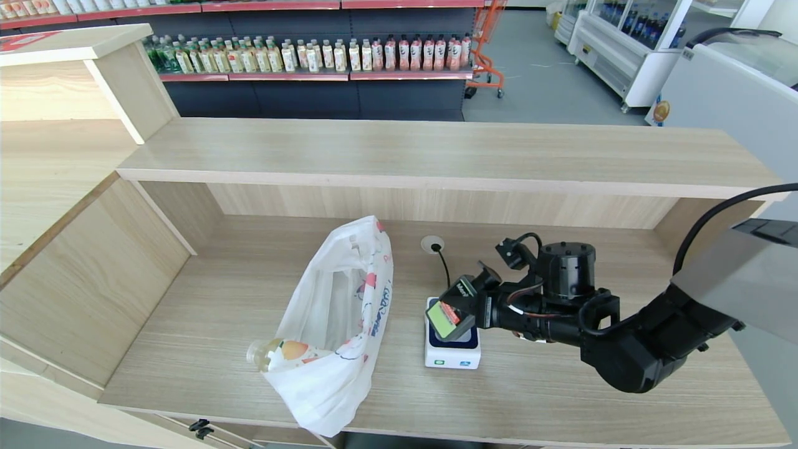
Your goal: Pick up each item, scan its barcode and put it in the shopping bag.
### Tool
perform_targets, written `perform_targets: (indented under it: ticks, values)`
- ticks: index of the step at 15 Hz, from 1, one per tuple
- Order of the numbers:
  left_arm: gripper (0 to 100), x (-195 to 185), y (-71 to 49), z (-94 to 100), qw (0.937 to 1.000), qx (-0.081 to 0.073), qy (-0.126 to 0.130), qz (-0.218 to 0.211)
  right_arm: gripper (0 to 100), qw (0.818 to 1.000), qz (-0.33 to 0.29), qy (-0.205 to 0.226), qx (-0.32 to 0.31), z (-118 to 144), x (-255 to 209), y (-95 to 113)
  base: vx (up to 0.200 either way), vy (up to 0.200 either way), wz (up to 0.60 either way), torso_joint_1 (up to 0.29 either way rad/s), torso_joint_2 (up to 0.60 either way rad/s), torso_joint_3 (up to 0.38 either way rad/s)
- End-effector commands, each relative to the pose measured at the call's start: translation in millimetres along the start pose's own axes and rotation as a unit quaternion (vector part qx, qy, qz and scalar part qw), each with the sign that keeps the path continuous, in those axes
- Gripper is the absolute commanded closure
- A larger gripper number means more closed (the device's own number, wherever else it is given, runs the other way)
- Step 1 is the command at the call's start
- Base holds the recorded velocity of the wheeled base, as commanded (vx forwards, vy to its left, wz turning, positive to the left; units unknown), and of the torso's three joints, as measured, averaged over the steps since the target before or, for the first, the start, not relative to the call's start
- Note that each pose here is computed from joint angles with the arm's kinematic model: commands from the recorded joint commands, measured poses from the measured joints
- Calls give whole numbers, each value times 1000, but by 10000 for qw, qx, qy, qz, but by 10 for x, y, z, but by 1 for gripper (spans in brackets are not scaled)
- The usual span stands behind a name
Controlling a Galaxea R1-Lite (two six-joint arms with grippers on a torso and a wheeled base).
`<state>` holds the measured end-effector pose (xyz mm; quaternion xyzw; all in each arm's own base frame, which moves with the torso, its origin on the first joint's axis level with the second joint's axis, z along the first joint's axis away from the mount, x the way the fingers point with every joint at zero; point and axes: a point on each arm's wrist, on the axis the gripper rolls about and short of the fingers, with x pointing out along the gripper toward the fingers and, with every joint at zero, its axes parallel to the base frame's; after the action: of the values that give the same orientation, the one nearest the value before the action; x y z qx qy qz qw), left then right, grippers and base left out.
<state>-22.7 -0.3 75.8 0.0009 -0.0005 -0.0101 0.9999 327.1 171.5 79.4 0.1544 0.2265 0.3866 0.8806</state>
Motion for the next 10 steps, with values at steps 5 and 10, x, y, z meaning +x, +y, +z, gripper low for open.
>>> perform_targets:
  ticks: [5, 10]
  values:
    - [0, 0, 0, 0, 10000, -1, -2, 1, 100, 10000, 21, 22, -14, -19, 37, 18, 0, 0, 0, 0, 0, 0]
    - [0, 0, 0, 0, 10000, -8, -2, 1, 100, 9999, 68, -126, -79, 73, -1, 63, 0, 0, 0, 0, 0, 0]
